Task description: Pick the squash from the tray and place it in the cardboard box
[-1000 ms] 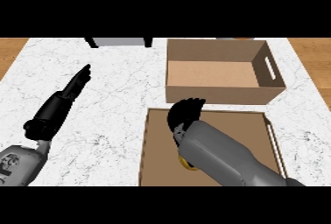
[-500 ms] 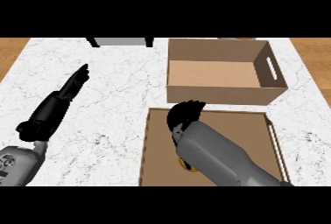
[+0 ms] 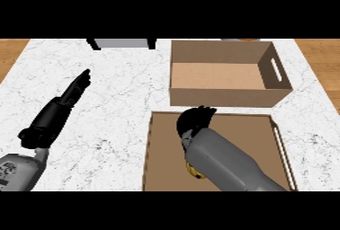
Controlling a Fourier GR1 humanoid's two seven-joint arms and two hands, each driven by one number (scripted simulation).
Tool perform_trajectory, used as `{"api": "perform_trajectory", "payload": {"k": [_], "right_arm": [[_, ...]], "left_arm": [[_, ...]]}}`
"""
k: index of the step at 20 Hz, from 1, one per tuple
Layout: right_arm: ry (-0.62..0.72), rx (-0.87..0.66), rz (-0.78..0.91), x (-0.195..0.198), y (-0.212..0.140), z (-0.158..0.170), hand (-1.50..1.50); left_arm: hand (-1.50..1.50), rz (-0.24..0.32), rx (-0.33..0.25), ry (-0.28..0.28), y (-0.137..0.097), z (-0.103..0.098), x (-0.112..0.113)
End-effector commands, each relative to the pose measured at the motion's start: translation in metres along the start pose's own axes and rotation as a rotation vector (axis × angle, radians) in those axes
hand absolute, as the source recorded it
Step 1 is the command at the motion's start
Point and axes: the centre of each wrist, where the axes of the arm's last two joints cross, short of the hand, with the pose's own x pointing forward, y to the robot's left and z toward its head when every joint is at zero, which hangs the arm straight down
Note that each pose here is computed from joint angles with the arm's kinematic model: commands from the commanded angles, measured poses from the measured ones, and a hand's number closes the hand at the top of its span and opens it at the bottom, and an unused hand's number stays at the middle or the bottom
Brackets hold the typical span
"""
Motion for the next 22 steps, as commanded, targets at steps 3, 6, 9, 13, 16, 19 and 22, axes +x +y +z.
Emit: {"api": "perform_trajectory", "payload": {"k": [3,6,9,13,16,19,22], "right_arm": [[0.258,0.026,0.071,0.000,0.030,0.000,-1.50],[0.182,0.027,0.106,0.000,0.046,0.004,1.50],[0.124,-0.050,0.109,0.000,0.045,0.019,1.50],[0.142,-0.122,0.162,-0.010,0.051,0.010,1.50],[0.088,-0.173,0.163,0.010,0.044,0.037,1.50],[0.070,-0.257,0.193,0.003,0.030,0.033,1.50],[-0.625,-0.375,0.160,0.010,0.027,0.095,1.50]], "left_arm": [[0.00,0.000,0.002,-0.009,0.006,-0.004,0.013],[0.00,-0.005,0.020,0.003,0.009,0.005,0.005],[0.00,-0.003,-0.025,-0.037,0.001,0.004,0.017],[0.00,0.007,-0.007,-0.023,-0.008,-0.003,0.007],[0.00,-0.011,-0.018,-0.017,0.001,-0.003,0.000],[0.00,0.010,-0.006,-0.043,-0.007,-0.007,0.011],[0.00,0.003,-0.022,-0.062,-0.003,-0.015,0.020]]}}
